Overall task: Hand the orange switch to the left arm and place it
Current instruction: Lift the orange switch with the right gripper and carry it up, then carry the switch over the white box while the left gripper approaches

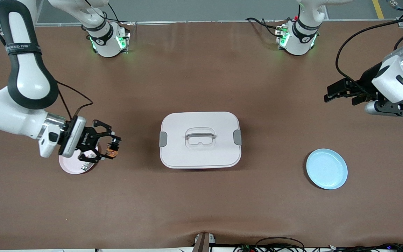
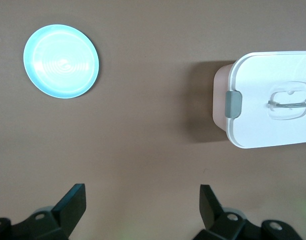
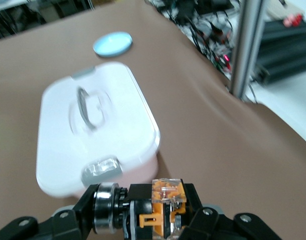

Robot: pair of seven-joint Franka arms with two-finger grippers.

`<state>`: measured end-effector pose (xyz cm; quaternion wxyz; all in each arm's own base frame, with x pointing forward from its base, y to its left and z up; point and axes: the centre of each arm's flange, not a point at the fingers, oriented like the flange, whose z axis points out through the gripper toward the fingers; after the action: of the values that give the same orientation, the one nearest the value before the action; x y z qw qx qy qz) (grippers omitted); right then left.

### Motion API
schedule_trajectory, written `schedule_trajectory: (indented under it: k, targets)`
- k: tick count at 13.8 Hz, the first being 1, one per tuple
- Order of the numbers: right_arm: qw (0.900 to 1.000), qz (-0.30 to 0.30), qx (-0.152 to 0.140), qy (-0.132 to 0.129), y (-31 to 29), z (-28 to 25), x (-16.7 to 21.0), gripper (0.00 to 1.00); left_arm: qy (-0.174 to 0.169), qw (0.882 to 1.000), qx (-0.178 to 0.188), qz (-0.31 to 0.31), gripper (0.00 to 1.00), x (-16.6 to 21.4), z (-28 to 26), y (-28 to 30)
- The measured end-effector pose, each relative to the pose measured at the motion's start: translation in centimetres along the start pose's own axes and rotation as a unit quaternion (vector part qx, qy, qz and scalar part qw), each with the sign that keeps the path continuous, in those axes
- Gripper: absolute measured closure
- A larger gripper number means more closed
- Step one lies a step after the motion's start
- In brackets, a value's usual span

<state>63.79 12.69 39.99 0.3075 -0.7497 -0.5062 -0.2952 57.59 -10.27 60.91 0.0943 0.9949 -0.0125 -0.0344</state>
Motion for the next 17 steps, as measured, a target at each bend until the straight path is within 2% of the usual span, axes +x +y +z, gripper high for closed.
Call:
schedule_trajectory:
  k: [2,3,6,8,11,13,17]
  targets:
    - [0.999,-0.001,0.014,0.037,-1.9,2.8,2.4,0.28,-0.007,1.0,-0.001,-0.026,0.0,0.0,0.8,1.8]
    - [0.999,-0.003,0.017,0.047,-3.0,4.3,3.7,0.28,-0.01,0.999,-0.001,-0.039,0.0,0.0,1.4,3.6]
    - [0.999,-0.019,0.015,0.048,-6.3,8.4,6.9,0.28,-0.004,0.999,-0.005,-0.047,0.0,-0.5,2.6,10.6]
    - [0.999,-0.016,0.02,0.035,-8.0,9.8,8.4,0.28,-0.002,1.0,-0.006,-0.025,0.0,-1.2,3.2,13.8]
    - [1.0,-0.009,0.003,-0.029,-9.2,8.5,11.3,0.28,0.012,1.0,-0.014,0.017,0.0,-1.5,3.8,16.4]
    - [0.999,-0.003,-0.007,-0.047,-10.1,7.0,13.4,0.28,0.021,0.998,-0.046,0.028,0.0,-1.0,4.3,17.7]
    - [0.998,-0.013,-0.006,-0.063,-12.9,7.2,16.7,0.28,0.032,0.992,-0.12,0.013,0.0,1.0,6.0,19.2]
